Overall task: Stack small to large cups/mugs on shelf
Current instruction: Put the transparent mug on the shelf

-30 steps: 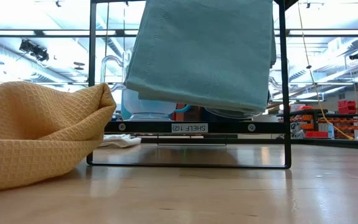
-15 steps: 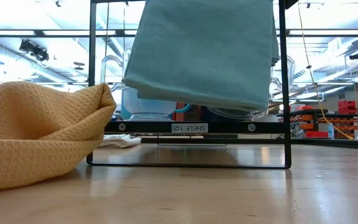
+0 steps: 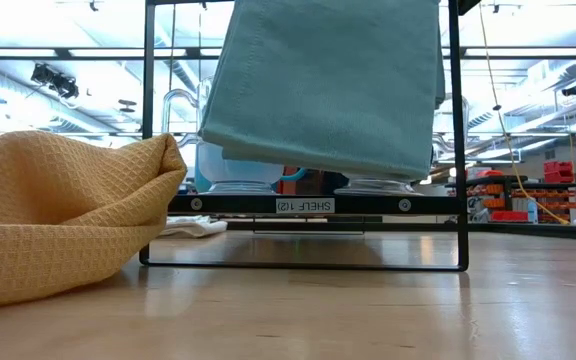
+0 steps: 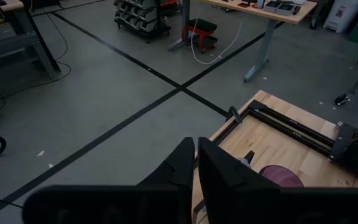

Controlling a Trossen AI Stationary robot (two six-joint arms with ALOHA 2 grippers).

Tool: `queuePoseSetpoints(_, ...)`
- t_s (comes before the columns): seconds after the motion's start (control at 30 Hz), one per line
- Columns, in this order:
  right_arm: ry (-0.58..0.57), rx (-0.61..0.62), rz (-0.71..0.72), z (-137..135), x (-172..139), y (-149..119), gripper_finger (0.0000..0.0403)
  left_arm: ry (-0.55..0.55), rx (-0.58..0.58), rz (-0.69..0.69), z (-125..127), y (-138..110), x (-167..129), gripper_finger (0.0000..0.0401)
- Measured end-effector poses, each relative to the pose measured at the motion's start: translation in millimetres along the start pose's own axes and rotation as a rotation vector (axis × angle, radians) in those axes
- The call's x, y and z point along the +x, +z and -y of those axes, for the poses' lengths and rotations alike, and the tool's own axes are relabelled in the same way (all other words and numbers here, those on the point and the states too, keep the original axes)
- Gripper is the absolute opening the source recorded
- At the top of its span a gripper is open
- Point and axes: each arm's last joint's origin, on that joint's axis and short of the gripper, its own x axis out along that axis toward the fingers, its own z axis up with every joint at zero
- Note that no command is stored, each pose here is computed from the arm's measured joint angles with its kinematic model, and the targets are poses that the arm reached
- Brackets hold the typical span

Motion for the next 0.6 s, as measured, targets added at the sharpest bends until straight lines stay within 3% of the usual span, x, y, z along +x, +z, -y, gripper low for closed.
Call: queuePoseSetpoints(0.6,-0.004,0.003,-0.004,-0.3,-0.9,-0.6,0.0064,-0.001,0.002,0.000,0.0,0.0,-0.1,0.0030)
